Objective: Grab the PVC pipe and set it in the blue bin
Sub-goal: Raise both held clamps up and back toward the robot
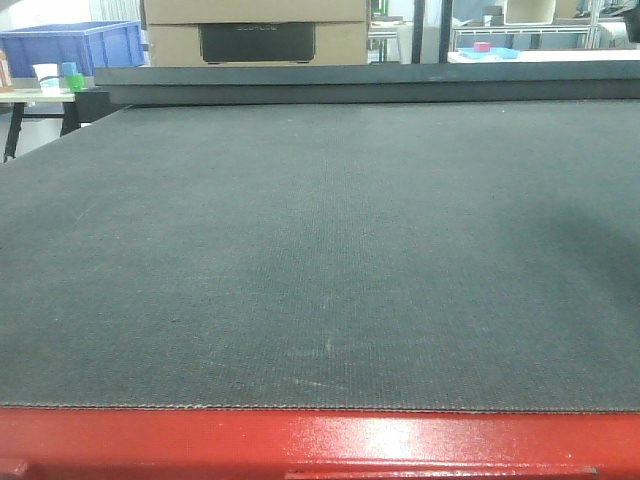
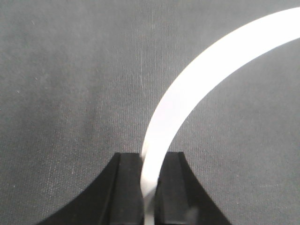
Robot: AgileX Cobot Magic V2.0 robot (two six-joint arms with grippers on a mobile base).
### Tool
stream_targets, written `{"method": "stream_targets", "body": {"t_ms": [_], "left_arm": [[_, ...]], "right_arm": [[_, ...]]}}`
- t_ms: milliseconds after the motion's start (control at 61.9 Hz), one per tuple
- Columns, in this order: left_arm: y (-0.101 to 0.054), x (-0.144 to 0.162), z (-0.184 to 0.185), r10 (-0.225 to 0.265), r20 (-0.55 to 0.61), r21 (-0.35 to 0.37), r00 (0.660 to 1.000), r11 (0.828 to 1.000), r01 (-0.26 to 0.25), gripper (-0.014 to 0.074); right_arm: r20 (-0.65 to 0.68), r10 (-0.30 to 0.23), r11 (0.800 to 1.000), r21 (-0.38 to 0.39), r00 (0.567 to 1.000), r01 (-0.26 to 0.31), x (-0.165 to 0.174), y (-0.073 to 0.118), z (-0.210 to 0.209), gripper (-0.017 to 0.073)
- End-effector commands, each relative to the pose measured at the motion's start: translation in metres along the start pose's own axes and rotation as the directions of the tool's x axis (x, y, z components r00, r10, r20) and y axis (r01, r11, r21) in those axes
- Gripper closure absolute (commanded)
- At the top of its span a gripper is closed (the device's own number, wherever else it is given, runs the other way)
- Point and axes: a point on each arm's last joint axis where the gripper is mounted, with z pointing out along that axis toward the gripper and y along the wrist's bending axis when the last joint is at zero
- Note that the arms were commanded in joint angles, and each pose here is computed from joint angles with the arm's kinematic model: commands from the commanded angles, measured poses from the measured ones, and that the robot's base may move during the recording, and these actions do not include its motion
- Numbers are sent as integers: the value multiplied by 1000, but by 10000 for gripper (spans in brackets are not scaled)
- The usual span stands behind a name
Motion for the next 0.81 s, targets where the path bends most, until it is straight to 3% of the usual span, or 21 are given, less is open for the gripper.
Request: {"method": "stream_targets", "body": {"t_ms": [0, 210, 355, 517, 581, 662, 711, 791], "left_arm": [[1, 16, -9, -20, 92, 18, 996, 1000, 18, 704], [5, 54, -27, -50, 173, 45, 984, 998, 42, 704], [5, 59, -61, -64, 306, 74, 950, 996, 43, 704], [5, 56, -103, -49, 536, 85, 843, 996, 4, 704], [6, 55, -119, -15, 625, 62, 781, 998, -31, 704], [6, 51, -139, 1, 744, 53, 668, 997, -60, 704], [6, 50, -147, -5, 788, 58, 615, 996, -66, 704], [5, 50, -155, -10, 821, 61, 570, 996, -70, 704]], "right_arm": [[84, -25, 1000, -5, 996, 26, 15, -3, -5, 712], [201, -20, 999, -22, 979, 25, 46, -7, -33, 712], [432, -36, 998, -34, 901, 56, 48, -8, -77, 712], [610, -29, 996, -49, 792, 74, 45, -7, -112, 712], [650, -24, 996, -53, 760, 77, 45, -6, -121, 712], [696, -18, 995, -59, 718, 82, 43, -6, -130, 712], [713, -35, 994, -46, 700, 96, 43, -6, -133, 715], [725, -99, 990, 5, 681, 138, 43, -7, -135, 718]]}}
